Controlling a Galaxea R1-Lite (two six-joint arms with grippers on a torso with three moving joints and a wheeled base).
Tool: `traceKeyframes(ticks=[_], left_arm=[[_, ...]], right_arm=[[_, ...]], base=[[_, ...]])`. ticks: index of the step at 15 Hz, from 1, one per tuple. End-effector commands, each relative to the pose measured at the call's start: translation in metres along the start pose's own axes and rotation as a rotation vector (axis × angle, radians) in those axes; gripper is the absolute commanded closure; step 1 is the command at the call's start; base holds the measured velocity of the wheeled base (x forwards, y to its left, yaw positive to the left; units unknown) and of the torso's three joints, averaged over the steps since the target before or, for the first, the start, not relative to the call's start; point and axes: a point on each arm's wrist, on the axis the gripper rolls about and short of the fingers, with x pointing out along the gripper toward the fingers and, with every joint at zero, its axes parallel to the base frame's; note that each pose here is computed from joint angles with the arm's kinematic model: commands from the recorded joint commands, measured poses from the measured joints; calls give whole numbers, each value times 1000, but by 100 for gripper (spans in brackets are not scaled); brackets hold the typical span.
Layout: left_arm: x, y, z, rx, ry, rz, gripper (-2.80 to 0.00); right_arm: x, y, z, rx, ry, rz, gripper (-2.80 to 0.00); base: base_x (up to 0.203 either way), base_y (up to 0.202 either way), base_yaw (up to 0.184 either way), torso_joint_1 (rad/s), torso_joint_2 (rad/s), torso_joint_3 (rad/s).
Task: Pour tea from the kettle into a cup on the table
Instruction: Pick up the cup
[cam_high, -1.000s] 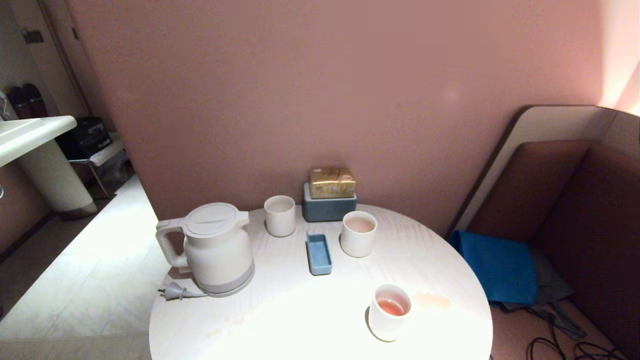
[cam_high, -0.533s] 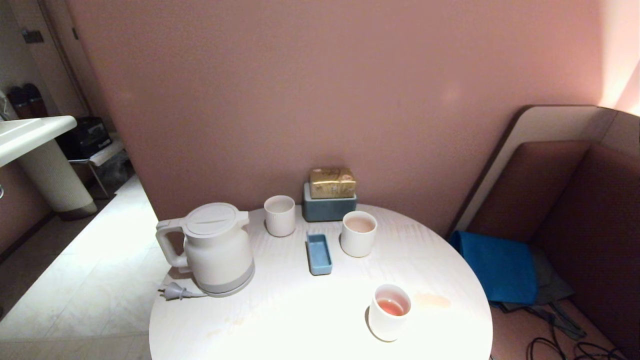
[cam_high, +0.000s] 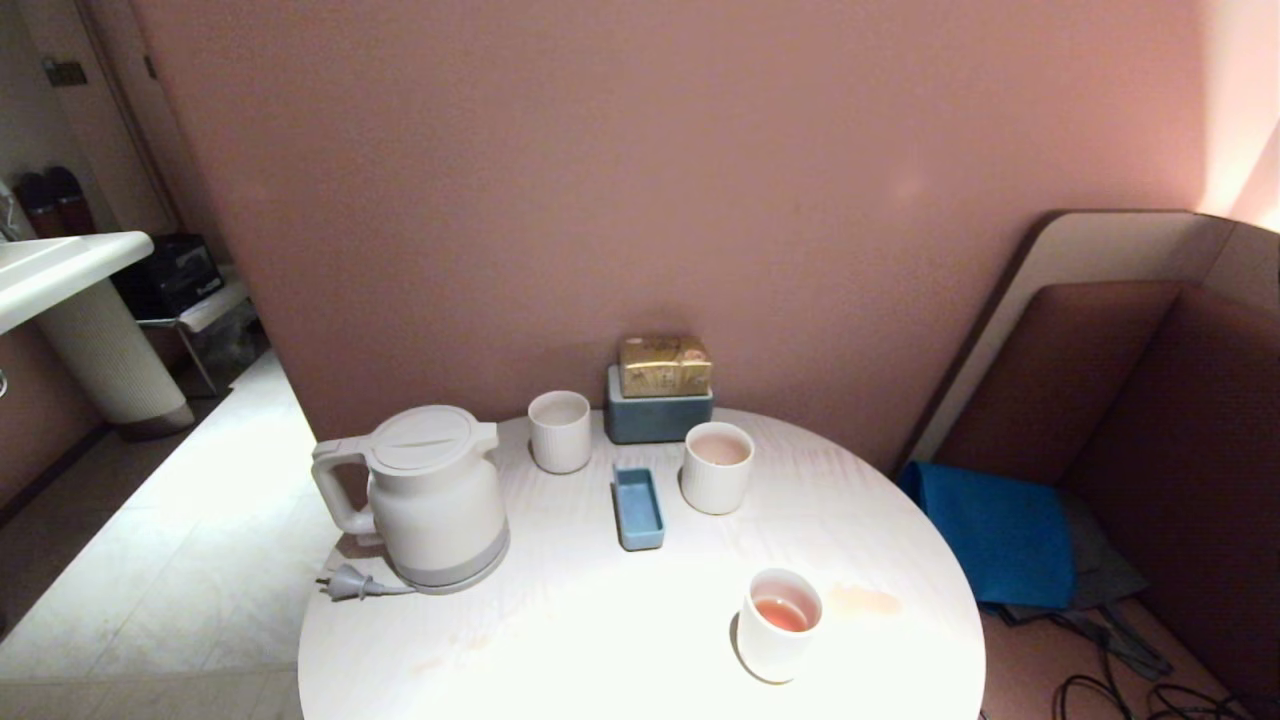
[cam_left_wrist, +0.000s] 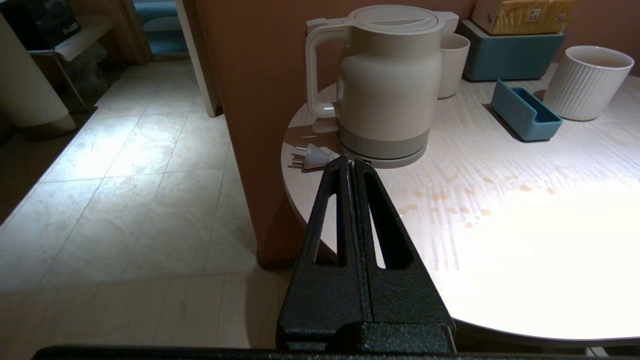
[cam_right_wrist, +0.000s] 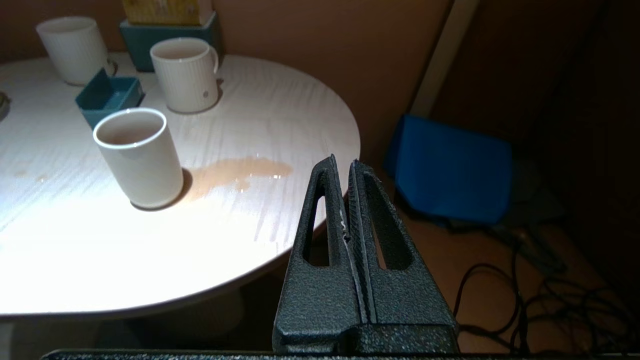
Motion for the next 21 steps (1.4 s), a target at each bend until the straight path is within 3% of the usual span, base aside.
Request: traceKeyframes(ticks=[1,3,5,12,14,17,21], left_arm=[[0,0,0,0,2,0,0],[0,0,0,0,2,0,0],[0,0,0,0,2,0,0],[0,0,0,0,2,0,0],[0,0,0,0,2,0,0],[0,0,0,0,2,0,0],[0,0,0,0,2,0,0]], right_arm=[[0,0,7,-6,-61,-9,0],[-9,0,37,-14,-158,-14,0],[-12,0,64,-13,-172,-11,0],[52,4,165,50,-8,142,0],[64,6,166,91,47,221,0],[65,6,163,110,76,242,0],[82,9,159,131,190,345,0]], base=[[0,0,0,0,0,0],[0,0,0,0,0,0],[0,0,0,0,0,0],[0,0,0,0,0,0],[0,0,0,0,0,0],[0,0,0,0,0,0],[0,0,0,0,0,0]])
